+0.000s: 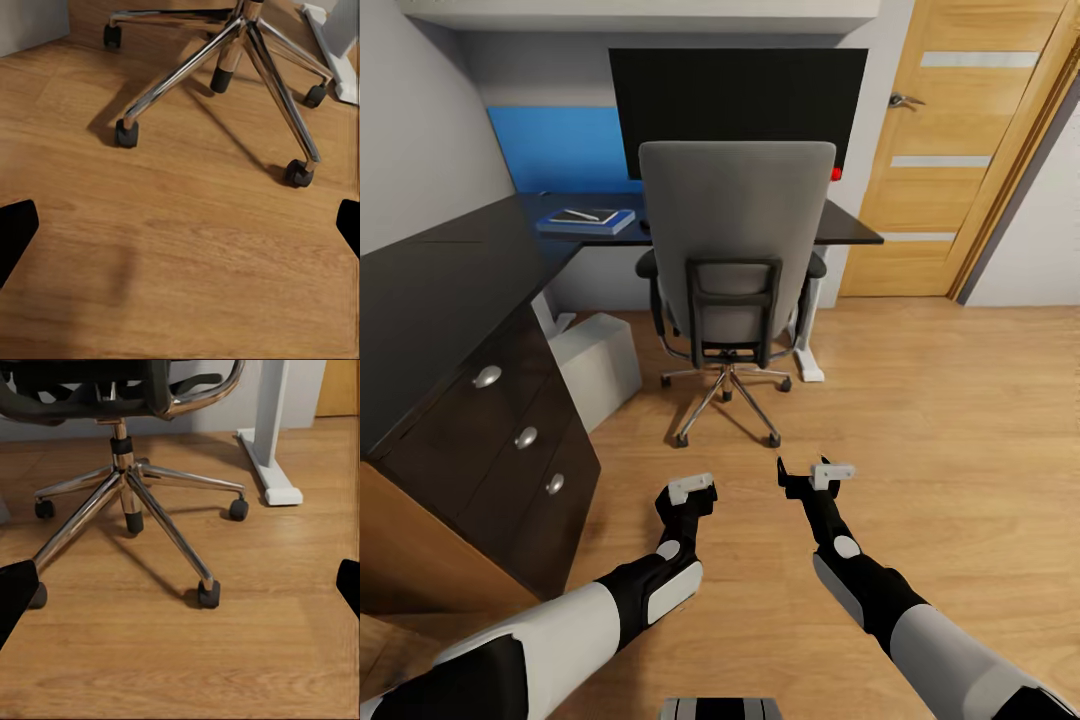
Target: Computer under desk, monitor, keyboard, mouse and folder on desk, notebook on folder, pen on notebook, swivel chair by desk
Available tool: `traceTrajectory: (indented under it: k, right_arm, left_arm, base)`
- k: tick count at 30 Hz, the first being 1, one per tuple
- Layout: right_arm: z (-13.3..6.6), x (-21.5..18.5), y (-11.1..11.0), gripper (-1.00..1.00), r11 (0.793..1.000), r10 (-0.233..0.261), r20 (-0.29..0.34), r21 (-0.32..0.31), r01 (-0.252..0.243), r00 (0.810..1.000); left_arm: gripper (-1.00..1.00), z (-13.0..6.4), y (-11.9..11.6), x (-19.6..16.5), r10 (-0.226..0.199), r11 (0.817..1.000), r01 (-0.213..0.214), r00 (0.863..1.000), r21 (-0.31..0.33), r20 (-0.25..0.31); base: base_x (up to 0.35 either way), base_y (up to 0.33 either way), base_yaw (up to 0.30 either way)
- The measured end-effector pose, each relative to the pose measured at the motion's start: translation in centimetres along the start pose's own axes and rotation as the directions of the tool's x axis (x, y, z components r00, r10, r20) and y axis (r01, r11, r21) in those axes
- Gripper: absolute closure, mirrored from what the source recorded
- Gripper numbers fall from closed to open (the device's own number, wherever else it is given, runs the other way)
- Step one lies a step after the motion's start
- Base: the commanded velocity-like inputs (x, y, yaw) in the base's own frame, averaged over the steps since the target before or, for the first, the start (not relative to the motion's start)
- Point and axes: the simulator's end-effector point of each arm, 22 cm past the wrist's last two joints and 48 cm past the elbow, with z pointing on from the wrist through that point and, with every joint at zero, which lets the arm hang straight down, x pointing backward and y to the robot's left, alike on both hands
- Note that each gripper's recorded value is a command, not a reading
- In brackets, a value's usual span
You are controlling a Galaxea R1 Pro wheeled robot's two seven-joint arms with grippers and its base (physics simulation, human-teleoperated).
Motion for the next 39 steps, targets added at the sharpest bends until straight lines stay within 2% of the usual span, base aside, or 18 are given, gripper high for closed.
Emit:
traceTrajectory:
  k: [18, 25, 39]
  right_arm:
    - [0.0, 0.0, 0.0, -1.0, 1.0, 0.0, 0.0, 0.0, 0.0, 1.0]
    - [-0.2, -2.0, 0.1, -1.0, 1.0, -0.001, 0.028, -0.001, 0.001, 1.0]
    - [0.0, -5.3, 0.4, -1.0, 1.0, 0.002, 0.03, -0.005, -0.002, 1.0]
  left_arm:
    - [-1.0, 0.0, -0.1, 0.0, -0.001, 1.0, 0.001, 1.0, 0.002, 0.001]
    - [-1.0, -0.6, -0.7, -1.8, -0.003, 1.0, 0.002, 1.0, 0.009, 0.027]
    - [-1.0, -1.2, -1.3, -4.9, -0.003, 1.0, 0.003, 1.0, 0.007, 0.027]
  base:
    - [-0.05, -0.055, 0.0]
    - [-0.001, -0.001, 0.0]
    - [0.0, 0.0, 0.0]
